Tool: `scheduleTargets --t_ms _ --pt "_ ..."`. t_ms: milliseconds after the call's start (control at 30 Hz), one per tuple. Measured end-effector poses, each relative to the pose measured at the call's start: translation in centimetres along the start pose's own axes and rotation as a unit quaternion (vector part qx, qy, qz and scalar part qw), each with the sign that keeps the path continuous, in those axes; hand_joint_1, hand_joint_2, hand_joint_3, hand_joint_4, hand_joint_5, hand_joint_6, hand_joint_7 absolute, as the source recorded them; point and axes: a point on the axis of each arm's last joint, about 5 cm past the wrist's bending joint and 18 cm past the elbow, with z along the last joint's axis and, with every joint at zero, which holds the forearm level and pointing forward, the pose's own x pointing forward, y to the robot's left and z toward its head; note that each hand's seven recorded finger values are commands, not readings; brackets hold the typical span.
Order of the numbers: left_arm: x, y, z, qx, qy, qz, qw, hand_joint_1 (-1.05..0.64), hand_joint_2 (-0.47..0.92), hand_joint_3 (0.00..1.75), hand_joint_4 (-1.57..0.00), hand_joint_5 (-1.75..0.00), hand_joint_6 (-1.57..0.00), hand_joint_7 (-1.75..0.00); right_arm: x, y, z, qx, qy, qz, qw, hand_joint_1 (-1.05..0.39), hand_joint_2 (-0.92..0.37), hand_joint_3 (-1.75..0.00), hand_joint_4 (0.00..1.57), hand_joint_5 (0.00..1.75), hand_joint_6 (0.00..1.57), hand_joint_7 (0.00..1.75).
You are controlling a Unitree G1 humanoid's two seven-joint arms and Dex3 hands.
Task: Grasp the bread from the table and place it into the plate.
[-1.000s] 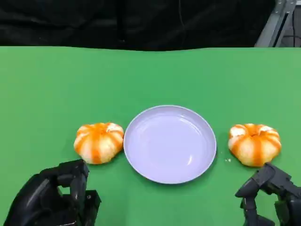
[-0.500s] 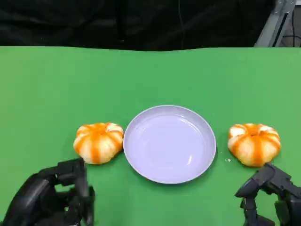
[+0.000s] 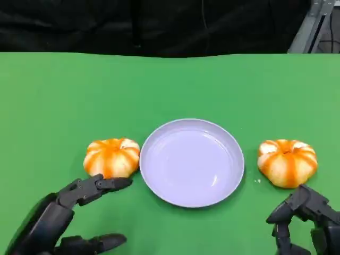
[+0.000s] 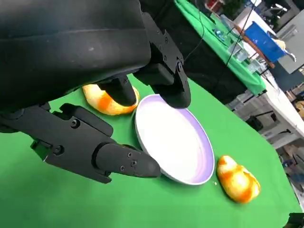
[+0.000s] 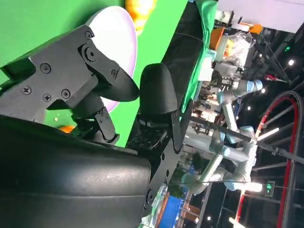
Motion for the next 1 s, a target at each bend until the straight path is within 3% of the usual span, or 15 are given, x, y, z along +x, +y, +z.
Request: scheduleTargets --t_ms 300,333,367,467,667,767,1000 --pt "0.0 0.0 0.0 0.001 -0.001 0.002 1.000 -0.48 0.92 0.08 -0.20 -0.60 -0.50 -0.20 0.0 0.00 0.0 0.000 0.000 0.000 1.0000 -0.10 -0.52 -1.23 0.83 1.75 0.72 1.54" --pt "0.0 0.0 0.0 0.002 -0.001 0.002 1.000 -0.65 0.89 0.05 -0.16 -0.50 -0.48 -0.13 0.0 0.00 0.0 0.000 0.000 0.000 1.0000 -0.10 -0.51 -1.23 0.83 1.75 0.73 1.54" --pt "0.4 -0.2 0.0 0.024 0.000 -0.001 1.000 -0.76 0.88 0.02 -0.17 -0.35 -0.49 -0.06 -0.1 -0.01 0.0 0.000 0.001 -0.001 1.0000 -0.11 -0.50 -1.23 0.84 1.75 0.73 1.55" --pt "3.1 -0.9 -0.5 0.149 0.015 -0.014 0.989 -0.85 0.88 0.01 -0.19 -0.21 -0.48 -0.01 0.2 0.20 0.0 0.001 -0.003 0.003 1.0000 -0.11 -0.50 -1.24 0.84 1.75 0.73 1.54" --pt "9.4 -1.7 -1.3 0.371 0.000 -0.005 0.929 -0.87 0.89 0.00 -0.18 -0.15 -0.46 0.00 0.0 0.18 0.1 -0.003 -0.002 0.004 1.0000 -0.10 -0.50 -1.24 0.83 1.75 0.73 1.54" --pt "10.2 -2.0 -1.3 0.382 -0.008 0.000 0.924 -0.87 0.89 0.00 -0.19 -0.13 -0.46 0.00 -0.3 0.14 0.1 -0.004 0.005 0.003 1.0000 -0.12 -0.50 -1.24 0.83 1.75 0.73 1.54" --pt "11.1 -2.5 -2.3 0.393 0.018 -0.005 0.919 -0.88 0.89 0.00 -0.20 -0.11 -0.46 0.00 0.0 0.17 0.2 -0.003 -0.002 0.003 1.0000 -0.13 -0.49 -1.24 0.83 1.75 0.74 1.53"
